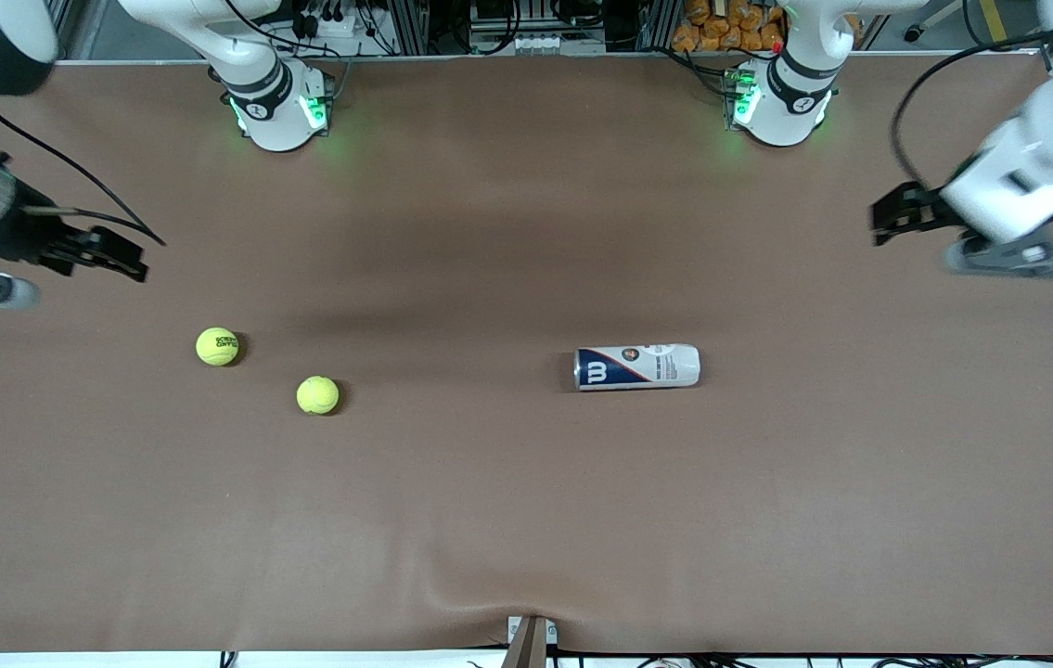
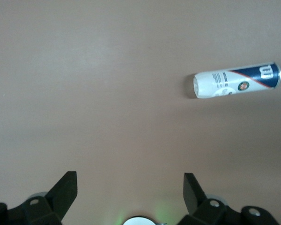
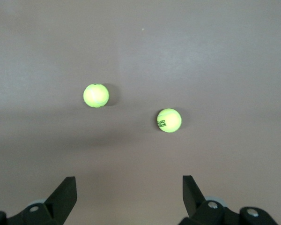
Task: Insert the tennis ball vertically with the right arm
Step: 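Grasp the can with the left gripper while the right gripper grasps a ball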
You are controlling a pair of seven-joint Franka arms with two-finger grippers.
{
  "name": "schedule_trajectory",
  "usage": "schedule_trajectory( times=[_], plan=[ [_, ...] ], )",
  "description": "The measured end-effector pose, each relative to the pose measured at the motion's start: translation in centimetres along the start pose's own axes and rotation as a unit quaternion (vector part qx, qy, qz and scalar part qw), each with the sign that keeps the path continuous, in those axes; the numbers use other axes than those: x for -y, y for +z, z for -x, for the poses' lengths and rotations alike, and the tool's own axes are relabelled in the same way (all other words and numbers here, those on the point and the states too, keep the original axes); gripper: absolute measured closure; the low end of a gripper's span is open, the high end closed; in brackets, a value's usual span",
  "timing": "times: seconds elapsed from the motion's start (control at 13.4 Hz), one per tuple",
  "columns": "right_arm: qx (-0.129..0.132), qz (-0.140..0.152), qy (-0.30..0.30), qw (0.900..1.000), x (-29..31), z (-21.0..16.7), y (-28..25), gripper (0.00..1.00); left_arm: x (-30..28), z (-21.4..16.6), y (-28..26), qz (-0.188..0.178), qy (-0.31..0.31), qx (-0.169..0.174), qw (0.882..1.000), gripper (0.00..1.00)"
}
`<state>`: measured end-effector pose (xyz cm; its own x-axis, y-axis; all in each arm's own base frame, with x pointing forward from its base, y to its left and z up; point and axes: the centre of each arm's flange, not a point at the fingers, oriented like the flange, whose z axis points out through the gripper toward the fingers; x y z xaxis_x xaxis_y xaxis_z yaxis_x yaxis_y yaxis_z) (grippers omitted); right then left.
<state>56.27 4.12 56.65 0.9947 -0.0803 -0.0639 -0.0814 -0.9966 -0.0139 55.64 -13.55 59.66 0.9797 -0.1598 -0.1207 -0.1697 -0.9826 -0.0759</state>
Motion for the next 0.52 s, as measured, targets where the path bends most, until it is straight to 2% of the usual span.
schedule_trajectory(
  times=[0.22, 0.37, 0.52],
  plan=[
    [0.020, 0.006, -0.011, 1.000, 2.3, -1.2, 3.0, 0.00, -10.2, -3.0, 5.3, -0.084, 0.083, 0.004, 0.993, 0.00],
    [0.029, 0.010, -0.010, 0.999, 3.4, -2.5, 5.5, 0.00, -16.4, -4.5, 9.7, -0.101, 0.102, 0.014, 0.990, 0.00],
    [0.038, 0.014, -0.012, 0.999, 5.4, -3.8, 8.9, 0.00, -20.1, -5.7, 13.7, -0.105, 0.125, 0.028, 0.986, 0.00]
  ],
)
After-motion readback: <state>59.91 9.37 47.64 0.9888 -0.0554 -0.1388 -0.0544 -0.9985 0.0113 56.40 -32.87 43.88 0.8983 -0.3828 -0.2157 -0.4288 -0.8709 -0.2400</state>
